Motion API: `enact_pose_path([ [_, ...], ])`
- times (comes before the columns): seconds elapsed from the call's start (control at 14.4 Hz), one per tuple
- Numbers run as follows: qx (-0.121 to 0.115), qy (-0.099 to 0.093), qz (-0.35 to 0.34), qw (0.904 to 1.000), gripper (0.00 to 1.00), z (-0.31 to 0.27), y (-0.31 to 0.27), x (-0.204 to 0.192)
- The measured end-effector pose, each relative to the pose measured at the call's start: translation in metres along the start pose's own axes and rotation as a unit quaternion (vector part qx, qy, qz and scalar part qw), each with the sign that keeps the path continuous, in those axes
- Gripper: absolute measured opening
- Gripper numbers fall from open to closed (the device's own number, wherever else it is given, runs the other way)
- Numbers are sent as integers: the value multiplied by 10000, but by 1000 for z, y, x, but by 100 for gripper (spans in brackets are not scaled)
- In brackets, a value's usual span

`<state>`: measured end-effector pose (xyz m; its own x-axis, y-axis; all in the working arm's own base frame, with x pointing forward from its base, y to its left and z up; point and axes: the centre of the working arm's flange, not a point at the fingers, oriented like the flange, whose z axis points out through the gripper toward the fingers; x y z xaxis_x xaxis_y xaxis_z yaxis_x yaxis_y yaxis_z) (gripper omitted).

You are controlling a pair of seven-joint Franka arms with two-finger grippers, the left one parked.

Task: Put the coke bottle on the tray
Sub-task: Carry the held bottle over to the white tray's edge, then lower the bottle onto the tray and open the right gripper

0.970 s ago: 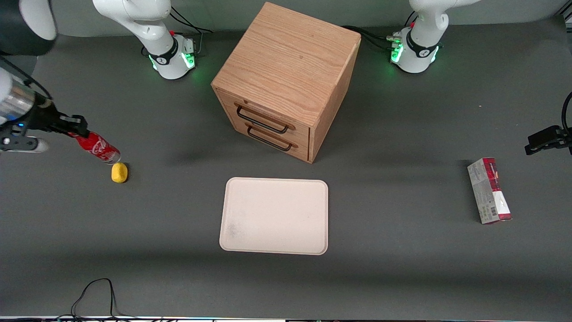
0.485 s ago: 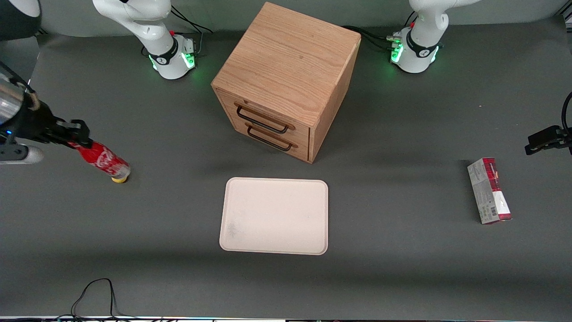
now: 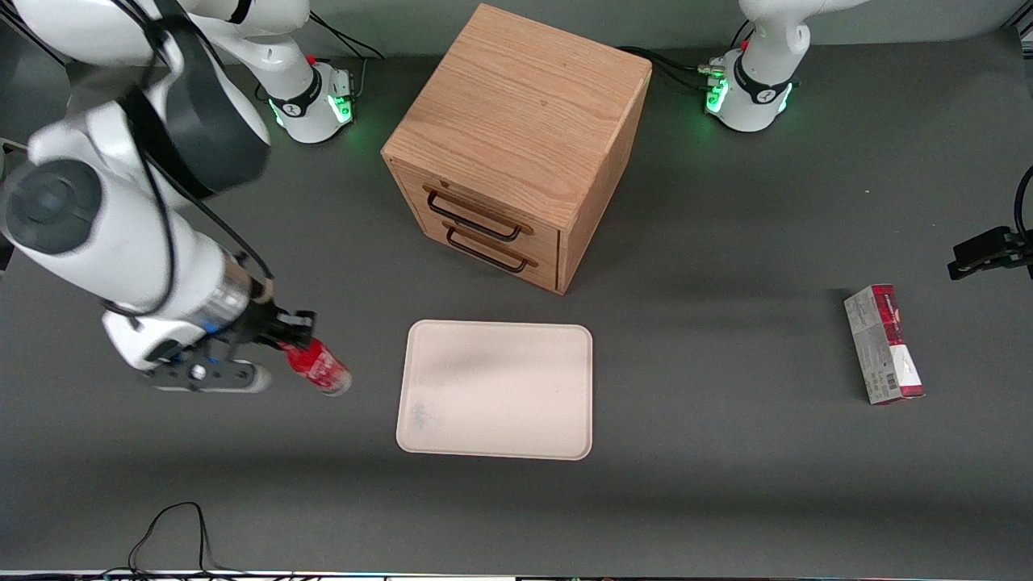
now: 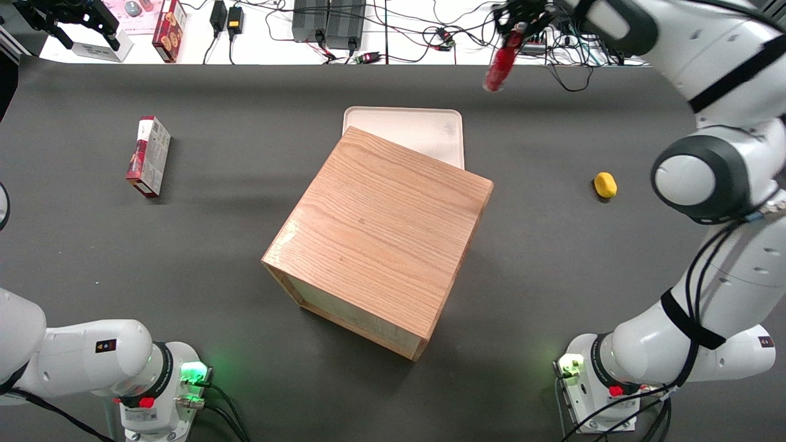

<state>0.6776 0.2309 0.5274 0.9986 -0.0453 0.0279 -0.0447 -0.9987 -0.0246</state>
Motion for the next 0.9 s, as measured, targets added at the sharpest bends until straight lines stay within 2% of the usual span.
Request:
enact_pose_path([
  [0.21, 255, 45, 11, 9997, 32, 59, -26, 18],
  [0.42, 369, 86, 33, 9993, 32, 113, -40, 32],
  [0.55, 331, 156, 62, 9993, 32, 145, -46, 38],
  [0.76, 279, 112, 36, 9995, 32, 183, -51, 37],
  [0.9, 333, 186, 25, 9993, 32, 198, -53, 38],
])
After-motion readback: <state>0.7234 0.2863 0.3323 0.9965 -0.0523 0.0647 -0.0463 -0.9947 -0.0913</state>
